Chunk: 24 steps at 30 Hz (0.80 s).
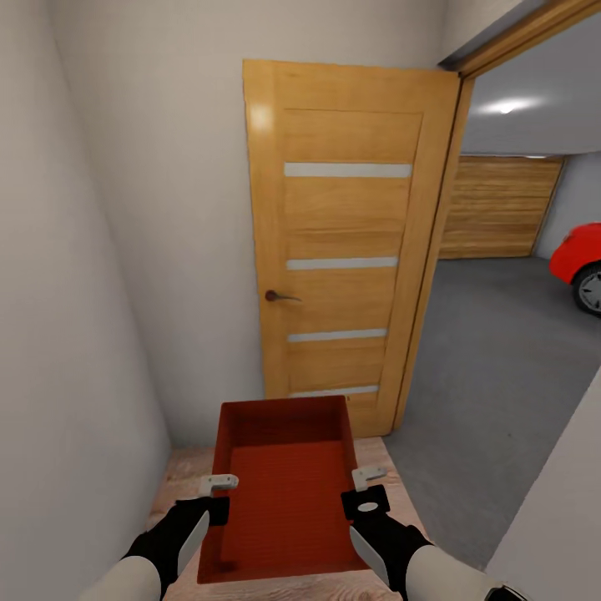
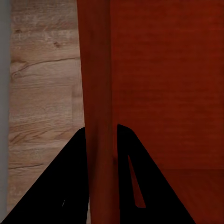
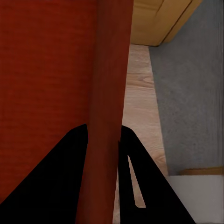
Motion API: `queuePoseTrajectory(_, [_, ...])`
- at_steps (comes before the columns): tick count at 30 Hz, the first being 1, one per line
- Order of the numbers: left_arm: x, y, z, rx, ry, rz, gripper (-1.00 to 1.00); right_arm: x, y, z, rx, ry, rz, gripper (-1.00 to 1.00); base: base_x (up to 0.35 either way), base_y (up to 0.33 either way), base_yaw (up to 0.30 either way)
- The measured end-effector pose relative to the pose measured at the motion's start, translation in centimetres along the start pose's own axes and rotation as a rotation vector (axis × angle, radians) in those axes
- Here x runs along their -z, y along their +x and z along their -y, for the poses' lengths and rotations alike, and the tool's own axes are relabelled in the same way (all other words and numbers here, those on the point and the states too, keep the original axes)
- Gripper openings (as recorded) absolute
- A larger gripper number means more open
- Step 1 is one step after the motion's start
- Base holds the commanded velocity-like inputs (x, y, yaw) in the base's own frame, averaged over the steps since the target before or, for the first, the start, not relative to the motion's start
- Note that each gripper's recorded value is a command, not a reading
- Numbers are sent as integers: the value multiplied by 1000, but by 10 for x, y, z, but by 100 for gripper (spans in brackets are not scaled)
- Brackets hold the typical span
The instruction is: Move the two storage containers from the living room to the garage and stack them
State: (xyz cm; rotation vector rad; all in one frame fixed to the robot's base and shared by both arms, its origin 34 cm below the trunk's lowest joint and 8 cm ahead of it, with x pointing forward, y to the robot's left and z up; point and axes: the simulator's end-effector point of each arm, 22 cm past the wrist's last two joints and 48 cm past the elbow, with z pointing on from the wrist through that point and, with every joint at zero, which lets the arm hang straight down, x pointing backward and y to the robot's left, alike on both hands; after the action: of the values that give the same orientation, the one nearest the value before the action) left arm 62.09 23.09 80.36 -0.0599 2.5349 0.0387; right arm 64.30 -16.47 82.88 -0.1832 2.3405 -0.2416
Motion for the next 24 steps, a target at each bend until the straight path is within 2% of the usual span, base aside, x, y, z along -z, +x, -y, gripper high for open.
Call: queuePoseTrajectory(24, [0,0,0,1,-1,1,-100,0,0,1,1,-1,1,-100,0,0,-280])
